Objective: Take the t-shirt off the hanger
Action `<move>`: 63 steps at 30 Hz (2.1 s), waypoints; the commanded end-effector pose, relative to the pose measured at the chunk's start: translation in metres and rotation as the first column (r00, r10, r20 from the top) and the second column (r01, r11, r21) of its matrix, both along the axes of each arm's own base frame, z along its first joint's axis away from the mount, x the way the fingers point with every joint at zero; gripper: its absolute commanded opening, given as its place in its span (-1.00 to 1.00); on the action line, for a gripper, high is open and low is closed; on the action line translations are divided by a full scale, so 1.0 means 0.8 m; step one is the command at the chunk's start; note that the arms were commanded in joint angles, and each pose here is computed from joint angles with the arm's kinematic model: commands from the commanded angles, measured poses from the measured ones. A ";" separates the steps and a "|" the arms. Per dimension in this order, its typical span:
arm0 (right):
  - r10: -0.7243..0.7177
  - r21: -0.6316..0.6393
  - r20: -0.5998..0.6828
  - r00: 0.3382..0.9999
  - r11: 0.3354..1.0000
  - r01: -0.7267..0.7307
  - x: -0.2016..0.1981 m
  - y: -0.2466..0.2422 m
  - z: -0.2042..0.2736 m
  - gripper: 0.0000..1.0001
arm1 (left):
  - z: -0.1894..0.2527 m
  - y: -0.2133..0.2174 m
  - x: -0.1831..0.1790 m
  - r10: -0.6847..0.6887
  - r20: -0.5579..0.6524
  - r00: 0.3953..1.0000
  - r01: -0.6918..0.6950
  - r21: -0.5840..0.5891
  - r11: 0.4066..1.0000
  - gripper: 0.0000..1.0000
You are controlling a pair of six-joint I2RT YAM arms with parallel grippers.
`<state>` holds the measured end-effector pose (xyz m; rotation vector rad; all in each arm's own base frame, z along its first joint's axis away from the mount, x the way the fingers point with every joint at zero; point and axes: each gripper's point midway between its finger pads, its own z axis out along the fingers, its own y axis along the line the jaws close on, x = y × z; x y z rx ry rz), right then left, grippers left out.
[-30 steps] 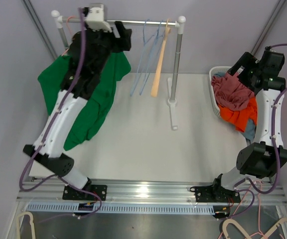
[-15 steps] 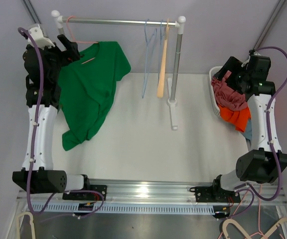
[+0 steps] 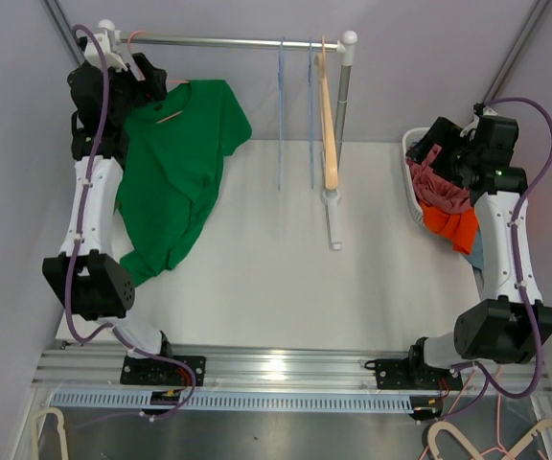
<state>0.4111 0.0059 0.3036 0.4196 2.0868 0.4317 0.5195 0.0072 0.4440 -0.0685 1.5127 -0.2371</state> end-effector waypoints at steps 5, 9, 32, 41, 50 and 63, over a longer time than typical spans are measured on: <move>0.055 -0.009 0.102 0.993 0.998 -0.055 -0.013 0.012 0.030 0.99 | 0.012 -0.004 0.040 -0.059 -0.018 0.998 0.059 0.000 0.998 -0.21; 0.059 -0.004 0.107 0.993 0.998 -0.059 -0.012 0.013 0.031 0.99 | 0.028 -0.011 0.033 -0.053 0.000 0.999 0.053 -0.009 0.999 -0.93; 0.091 0.027 0.109 0.990 0.995 -0.094 -0.034 0.033 0.031 0.99 | 0.068 -0.132 -0.001 -0.021 -0.058 0.998 0.012 -0.141 0.990 -0.99; 0.172 0.015 0.146 0.974 0.984 -0.176 -0.055 0.052 0.050 0.99 | 0.052 -0.204 -0.003 -0.104 -0.076 0.992 0.095 -0.117 0.989 -0.99; 0.604 -0.162 0.514 0.609 0.766 -0.623 -0.172 0.197 0.179 0.99 | 0.086 -0.185 -0.102 0.131 -0.045 0.990 -0.136 -0.142 0.981 -0.99; 0.828 -0.245 0.501 0.252 0.415 -0.876 -0.278 0.417 0.134 0.99 | 0.137 -0.213 -0.106 0.144 0.090 0.985 -0.141 -0.034 0.989 -0.99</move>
